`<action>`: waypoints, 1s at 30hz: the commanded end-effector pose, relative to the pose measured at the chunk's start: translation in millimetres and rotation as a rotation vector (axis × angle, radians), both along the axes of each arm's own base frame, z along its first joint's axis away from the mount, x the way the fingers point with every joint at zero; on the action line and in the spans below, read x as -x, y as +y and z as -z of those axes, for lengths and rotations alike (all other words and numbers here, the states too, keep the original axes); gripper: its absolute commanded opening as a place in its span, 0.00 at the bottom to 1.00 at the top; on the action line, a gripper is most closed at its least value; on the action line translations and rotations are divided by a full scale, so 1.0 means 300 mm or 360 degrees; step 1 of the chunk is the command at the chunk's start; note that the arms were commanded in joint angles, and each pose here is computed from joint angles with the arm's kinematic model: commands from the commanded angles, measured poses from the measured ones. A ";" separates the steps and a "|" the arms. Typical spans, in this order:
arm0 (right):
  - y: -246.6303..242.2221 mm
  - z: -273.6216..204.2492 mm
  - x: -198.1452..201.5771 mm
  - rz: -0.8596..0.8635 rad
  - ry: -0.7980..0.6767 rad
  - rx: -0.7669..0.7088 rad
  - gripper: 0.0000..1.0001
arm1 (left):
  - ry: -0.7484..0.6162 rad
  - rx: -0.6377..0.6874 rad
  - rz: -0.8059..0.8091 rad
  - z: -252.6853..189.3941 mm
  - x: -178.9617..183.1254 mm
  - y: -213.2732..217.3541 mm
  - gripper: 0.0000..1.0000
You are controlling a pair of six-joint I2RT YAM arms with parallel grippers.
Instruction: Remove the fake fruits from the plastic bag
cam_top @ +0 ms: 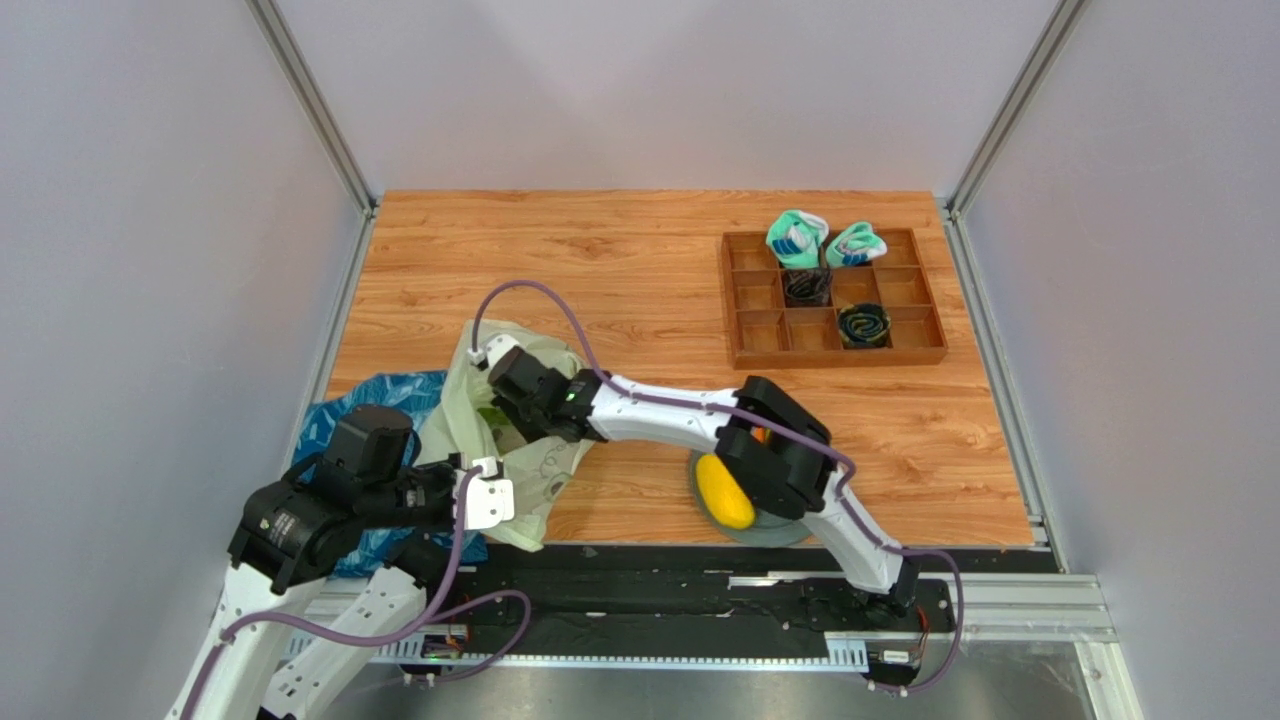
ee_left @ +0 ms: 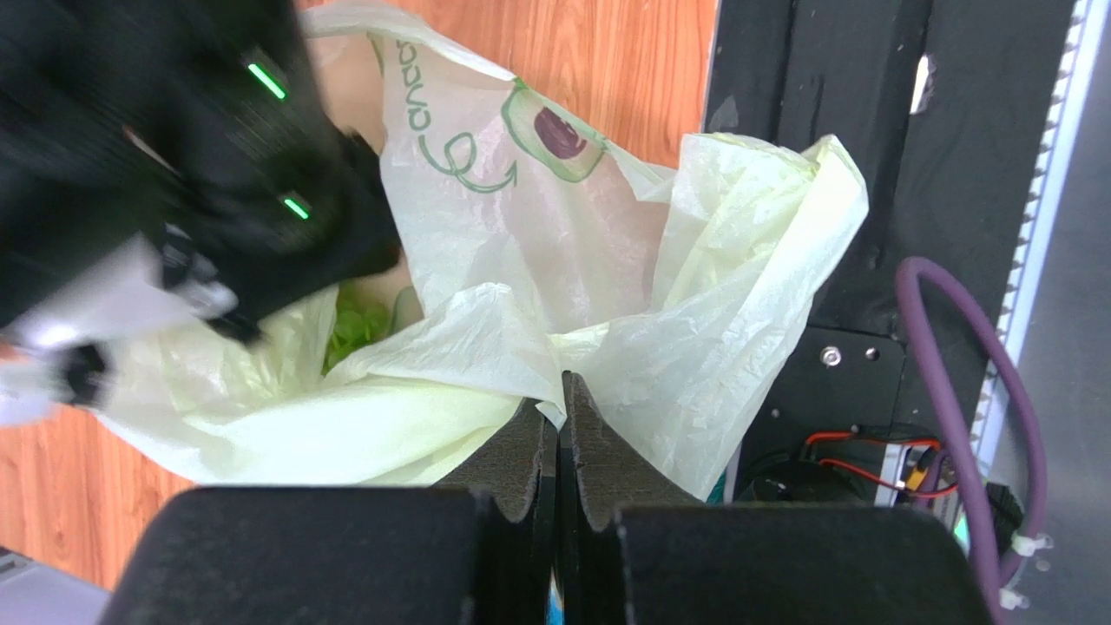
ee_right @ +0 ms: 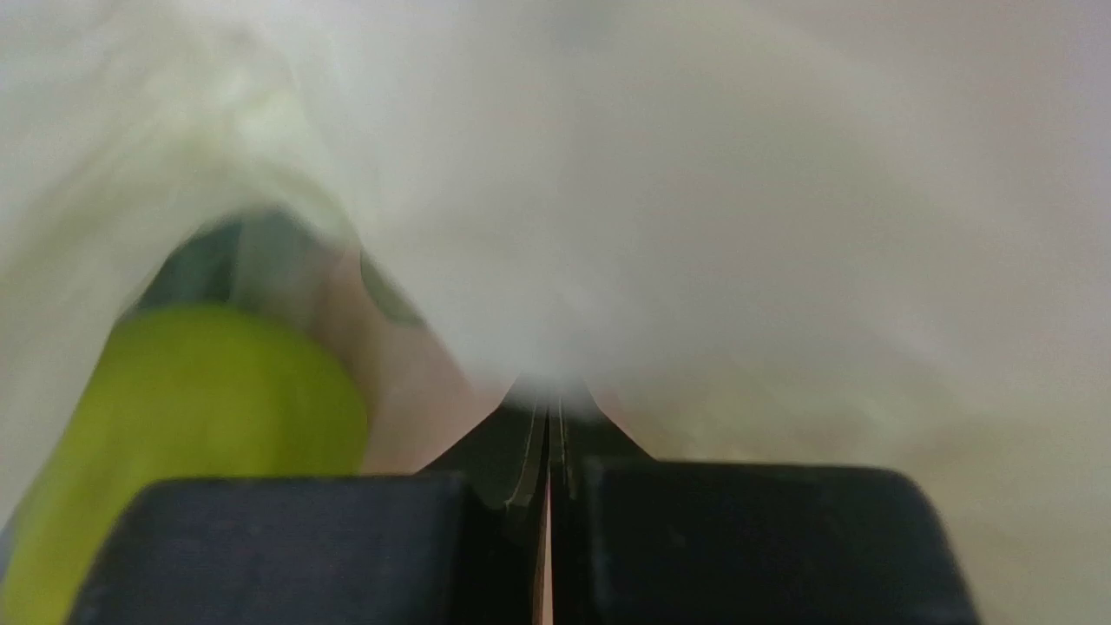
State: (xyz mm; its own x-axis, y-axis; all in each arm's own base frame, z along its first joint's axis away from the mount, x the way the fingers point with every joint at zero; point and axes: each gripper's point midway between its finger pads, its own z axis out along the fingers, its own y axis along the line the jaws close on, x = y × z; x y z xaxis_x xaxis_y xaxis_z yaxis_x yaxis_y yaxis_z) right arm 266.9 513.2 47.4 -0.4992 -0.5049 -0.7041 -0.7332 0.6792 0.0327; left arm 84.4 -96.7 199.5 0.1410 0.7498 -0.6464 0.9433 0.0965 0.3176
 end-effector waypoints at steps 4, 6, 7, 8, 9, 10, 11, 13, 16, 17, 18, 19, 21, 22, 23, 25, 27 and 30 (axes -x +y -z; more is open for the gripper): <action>-0.091 -0.458 0.120 -0.0599 0.0173 -0.0430 0.00 | -0.0121 -0.0098 -0.0043 0.040 -0.103 0.007 0.00; -0.135 -0.474 0.144 -0.0681 0.0187 -0.0402 0.00 | -0.0160 -0.0078 -0.0060 0.042 -0.124 -0.001 0.00; -0.160 -0.520 0.149 -0.0696 0.0178 -0.0433 0.00 | -0.0172 -0.0079 -0.0064 0.043 -0.128 0.001 0.00; -0.188 -0.501 0.156 -0.0723 0.0174 -0.0384 0.00 | -0.0180 -0.0077 -0.0066 0.044 -0.131 0.000 0.00; -0.206 -0.505 0.156 -0.0750 0.0150 -0.0364 0.00 | -0.0185 -0.0074 -0.0069 0.045 -0.137 -0.002 0.00; -0.224 -0.504 0.154 -0.0744 0.0144 -0.0346 0.00 | -0.0180 -0.0056 -0.0080 0.041 -0.137 -0.006 0.00; -0.254 -0.497 0.152 -0.0716 0.0141 -0.0325 0.00 | -0.0178 -0.0037 -0.0074 0.035 -0.136 -0.013 0.00; -0.296 -0.471 0.116 -0.0594 0.0117 -0.0272 0.00 | -0.0178 0.0032 -0.0030 0.007 -0.134 -0.044 0.00; -0.360 -0.493 0.026 -0.0392 -0.0099 -0.0187 0.36 | -0.0193 0.0078 0.0012 -0.051 -0.156 -0.076 0.00; -0.366 -0.518 0.010 -0.0405 -0.0176 -0.0175 0.45 | -0.0196 0.0078 0.0017 -0.064 -0.163 -0.081 0.00; -0.368 -0.567 -0.006 -0.0413 -0.0253 -0.0183 0.52 | -0.0219 0.0084 0.0019 -0.096 -0.170 -0.083 0.00; -0.383 -0.590 -0.034 -0.0414 -0.0351 -0.0128 0.65 | -0.0198 0.0071 0.0029 -0.098 -0.177 -0.088 0.00; -0.390 -0.644 -0.067 -0.0391 -0.0454 -0.0119 0.79 | -0.0176 0.0066 0.0034 -0.116 -0.173 -0.089 0.00; -0.406 -0.656 -0.093 -0.0349 -0.0508 -0.0081 0.82 | -0.0148 0.0061 0.0032 -0.112 -0.168 -0.089 0.00; -0.406 -0.661 -0.100 -0.0359 -0.0535 -0.0069 0.84 | -0.0129 0.0058 0.0034 -0.111 -0.159 -0.086 0.00; -0.399 -0.646 -0.115 -0.0360 -0.0549 -0.0049 0.91 | -0.0090 0.0063 0.0019 -0.116 -0.131 -0.076 0.00; -0.383 -0.613 -0.122 -0.0368 -0.0526 -0.0038 0.94 | -0.0067 0.0063 0.0012 -0.122 -0.099 -0.062 0.00; -0.341 -0.505 -0.147 -0.0350 -0.0442 0.0005 0.96 | -0.0069 0.0052 0.0001 -0.127 -0.055 -0.034 0.00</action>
